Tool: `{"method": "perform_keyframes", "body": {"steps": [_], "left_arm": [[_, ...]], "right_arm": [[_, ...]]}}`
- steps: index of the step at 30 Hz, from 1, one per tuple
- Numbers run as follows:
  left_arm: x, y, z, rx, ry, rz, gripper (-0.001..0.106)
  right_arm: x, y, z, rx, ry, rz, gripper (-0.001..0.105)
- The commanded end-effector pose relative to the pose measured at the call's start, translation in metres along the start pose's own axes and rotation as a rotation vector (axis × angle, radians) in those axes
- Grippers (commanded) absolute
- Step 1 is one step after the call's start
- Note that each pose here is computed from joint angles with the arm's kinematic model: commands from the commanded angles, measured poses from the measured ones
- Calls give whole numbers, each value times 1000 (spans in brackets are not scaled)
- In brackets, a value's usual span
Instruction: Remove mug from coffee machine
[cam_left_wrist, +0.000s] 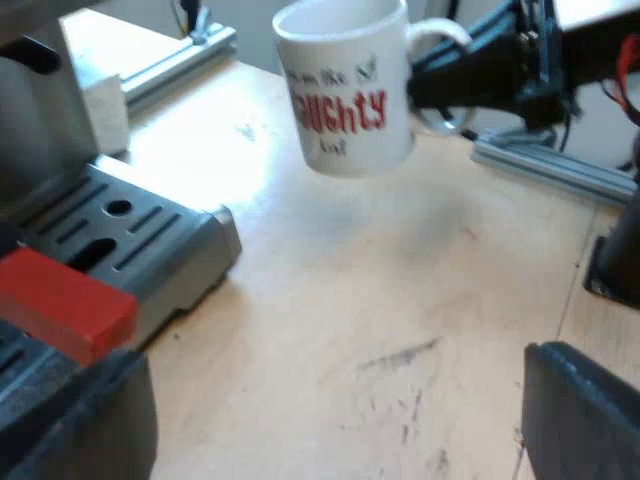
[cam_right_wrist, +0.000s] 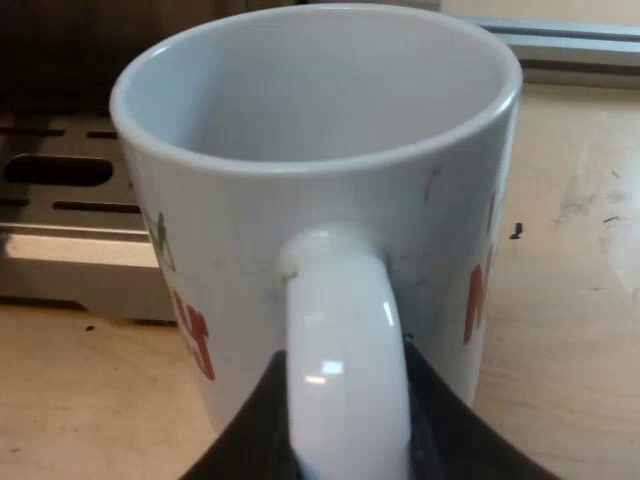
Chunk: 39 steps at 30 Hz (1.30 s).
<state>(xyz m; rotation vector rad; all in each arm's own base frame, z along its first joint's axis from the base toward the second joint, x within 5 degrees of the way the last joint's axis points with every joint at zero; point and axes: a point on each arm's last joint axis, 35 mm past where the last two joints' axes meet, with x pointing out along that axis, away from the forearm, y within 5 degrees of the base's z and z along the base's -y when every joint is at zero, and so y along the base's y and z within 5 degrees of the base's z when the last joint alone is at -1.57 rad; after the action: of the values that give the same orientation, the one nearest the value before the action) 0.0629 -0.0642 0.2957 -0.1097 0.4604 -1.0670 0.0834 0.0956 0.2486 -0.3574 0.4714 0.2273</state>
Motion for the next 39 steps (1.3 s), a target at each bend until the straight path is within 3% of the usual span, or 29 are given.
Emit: {"method": "perform_keyframes", "body": {"steps": [1, 5, 7, 13, 16, 19, 23, 25, 30, 34, 39], "left_arm": [[2, 0, 4, 7, -4, -7, 76], [4, 1, 4, -1, 10, -12, 76], [4, 1, 4, -1, 10, -11, 76], [4, 1, 4, -1, 10, -11, 76], [4, 1, 4, -1, 10, -11, 76], [5, 1, 3, -1, 12, -11, 76], [5, 1, 3, -1, 12, -11, 76], [5, 1, 3, -1, 12, -11, 76], [5, 1, 3, -1, 12, -11, 76], [5, 1, 3, -1, 12, -15, 76], [5, 1, 3, -3, 16, -26, 76]], "right_arm": [[-3, -6, 10, 46, -43, -37, 0], [18, -35, 4, 188, 51, -172, 0], [23, -39, 2, 211, 53, -191, 0], [37, -46, -5, 144, 13, -176, 0], [42, -48, -10, 165, -2, -193, 0], [49, -49, -16, 204, -69, -197, 0], [61, -44, -26, 118, -153, -144, 0], [66, -42, -31, 105, -166, -141, 0], [78, -36, -43, 96, -164, -142, 0], [94, -31, -45, 5, -166, -151, 0], [110, -26, -47, -5, -173, -154, 0]]}}
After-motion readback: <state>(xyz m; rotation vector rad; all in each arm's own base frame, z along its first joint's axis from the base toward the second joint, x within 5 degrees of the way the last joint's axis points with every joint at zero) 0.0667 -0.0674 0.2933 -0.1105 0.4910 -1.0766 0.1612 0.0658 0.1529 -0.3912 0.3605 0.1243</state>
